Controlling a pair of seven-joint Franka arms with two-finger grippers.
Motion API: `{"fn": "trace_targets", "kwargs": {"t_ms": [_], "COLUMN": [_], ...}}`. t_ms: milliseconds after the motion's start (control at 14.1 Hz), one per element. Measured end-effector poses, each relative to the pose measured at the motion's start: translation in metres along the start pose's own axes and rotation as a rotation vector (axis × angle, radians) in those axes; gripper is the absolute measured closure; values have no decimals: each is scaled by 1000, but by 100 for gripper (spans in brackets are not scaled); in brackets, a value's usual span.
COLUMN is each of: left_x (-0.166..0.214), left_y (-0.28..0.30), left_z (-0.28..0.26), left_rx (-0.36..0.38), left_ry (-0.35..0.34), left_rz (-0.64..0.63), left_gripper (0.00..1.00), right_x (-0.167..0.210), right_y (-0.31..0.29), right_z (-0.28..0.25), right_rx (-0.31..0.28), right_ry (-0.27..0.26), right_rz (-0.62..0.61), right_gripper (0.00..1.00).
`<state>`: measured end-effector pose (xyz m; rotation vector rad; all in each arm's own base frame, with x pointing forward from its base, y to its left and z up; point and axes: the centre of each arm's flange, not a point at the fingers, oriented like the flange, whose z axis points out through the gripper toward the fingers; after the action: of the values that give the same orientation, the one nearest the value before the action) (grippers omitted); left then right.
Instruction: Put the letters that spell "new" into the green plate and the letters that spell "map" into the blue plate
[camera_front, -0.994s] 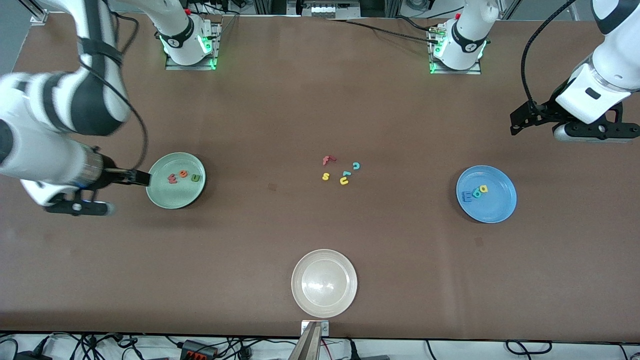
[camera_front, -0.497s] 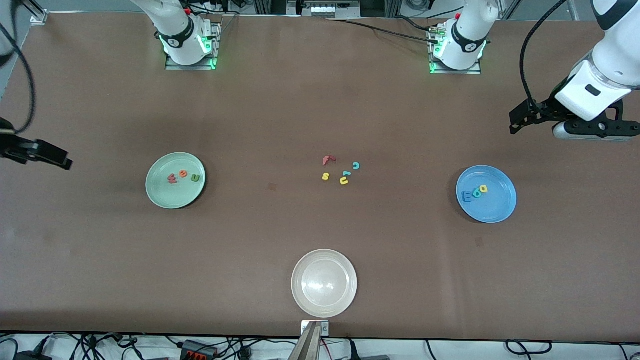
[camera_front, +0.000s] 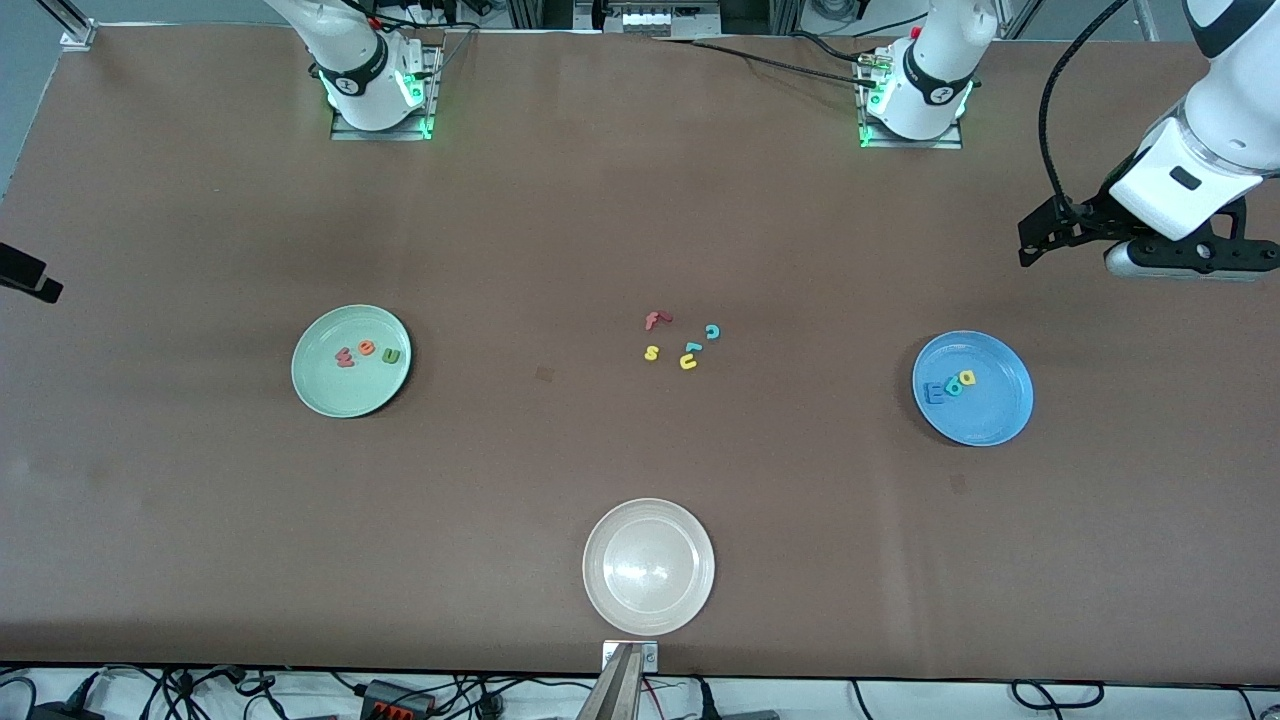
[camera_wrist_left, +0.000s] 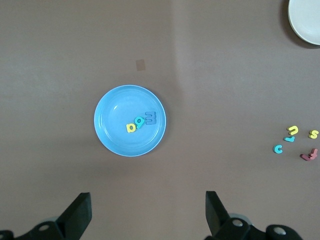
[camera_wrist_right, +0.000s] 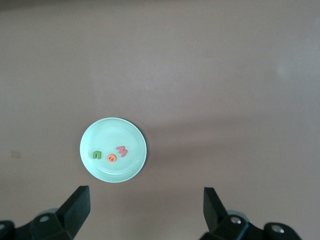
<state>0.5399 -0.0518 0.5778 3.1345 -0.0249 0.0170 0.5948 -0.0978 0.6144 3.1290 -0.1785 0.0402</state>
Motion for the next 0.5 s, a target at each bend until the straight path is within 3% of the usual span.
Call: {"fn": "trace_targets", "kwargs": {"t_ms": [497], "left_x": [-1], "left_y": [0], "left_z": [1], "left_rx": [1], "left_ry": [-10], "left_rz": [0], "left_gripper": [0], "right_x": [-36], "right_y": [-18], "right_z": [4], "right_rx": [-8], "right_ry": [5], "right_rz": [-23], "right_gripper": [0]}}
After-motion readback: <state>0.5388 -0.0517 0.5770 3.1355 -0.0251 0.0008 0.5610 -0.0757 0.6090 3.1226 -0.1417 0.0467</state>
